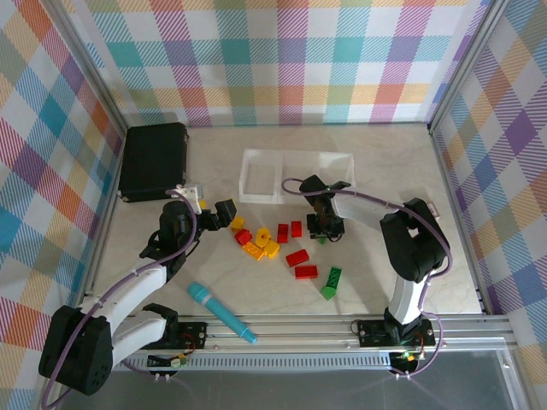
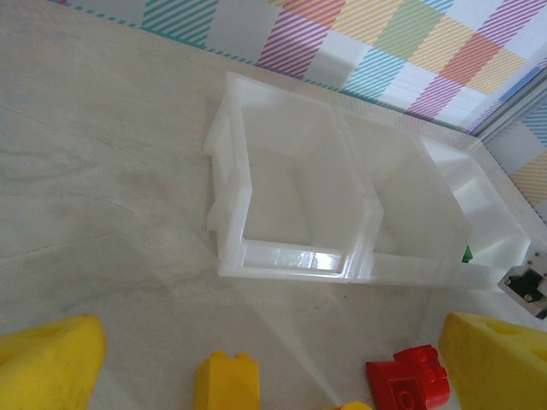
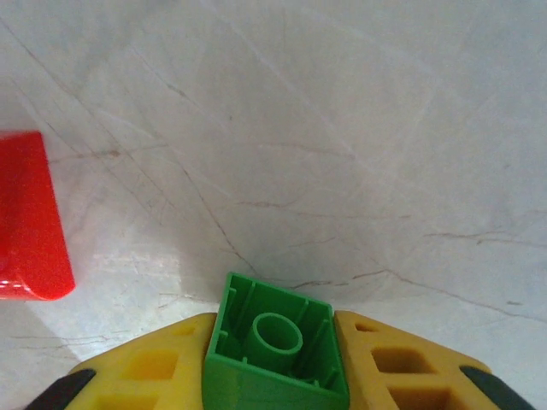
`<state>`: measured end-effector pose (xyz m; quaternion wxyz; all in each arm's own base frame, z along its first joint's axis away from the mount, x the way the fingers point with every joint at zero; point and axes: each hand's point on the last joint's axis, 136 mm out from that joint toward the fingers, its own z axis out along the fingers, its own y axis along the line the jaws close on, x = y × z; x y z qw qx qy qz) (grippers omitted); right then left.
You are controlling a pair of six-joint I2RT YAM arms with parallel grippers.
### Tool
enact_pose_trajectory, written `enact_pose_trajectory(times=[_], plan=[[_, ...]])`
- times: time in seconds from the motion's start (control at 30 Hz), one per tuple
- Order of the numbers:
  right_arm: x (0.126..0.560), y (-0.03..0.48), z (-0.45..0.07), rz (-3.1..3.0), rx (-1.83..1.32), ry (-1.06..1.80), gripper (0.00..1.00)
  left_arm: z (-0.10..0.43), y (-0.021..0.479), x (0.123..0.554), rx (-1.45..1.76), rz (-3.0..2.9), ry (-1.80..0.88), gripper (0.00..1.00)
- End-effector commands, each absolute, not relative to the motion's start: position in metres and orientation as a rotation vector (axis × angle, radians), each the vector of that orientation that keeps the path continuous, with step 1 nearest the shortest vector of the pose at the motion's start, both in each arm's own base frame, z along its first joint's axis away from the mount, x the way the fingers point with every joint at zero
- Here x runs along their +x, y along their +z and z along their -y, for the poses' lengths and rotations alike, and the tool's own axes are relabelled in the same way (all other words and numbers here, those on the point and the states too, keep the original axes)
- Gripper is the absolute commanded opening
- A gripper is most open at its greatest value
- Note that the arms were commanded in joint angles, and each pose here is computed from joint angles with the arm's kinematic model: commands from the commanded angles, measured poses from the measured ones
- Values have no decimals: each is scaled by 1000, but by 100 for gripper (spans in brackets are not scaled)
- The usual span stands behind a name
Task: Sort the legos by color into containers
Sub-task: Pick up the lego from the center of the table, then place the lego in the container.
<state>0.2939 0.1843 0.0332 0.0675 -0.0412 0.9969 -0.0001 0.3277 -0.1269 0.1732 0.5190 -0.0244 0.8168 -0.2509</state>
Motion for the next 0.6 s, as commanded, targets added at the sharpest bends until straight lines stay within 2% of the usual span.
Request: enact_pose_trajectory(times=[0.0, 0.27, 0.57], plan=[[319, 71, -183, -2896, -193, -30, 30, 133, 190, 332, -42, -1919, -632, 100], [393, 120, -162, -2757, -137, 31, 30, 134, 193, 332, -44, -1916, -638, 100], [457, 121, -140, -2752, -114, 40, 30, 130, 196, 329, -51, -1919, -623, 100]])
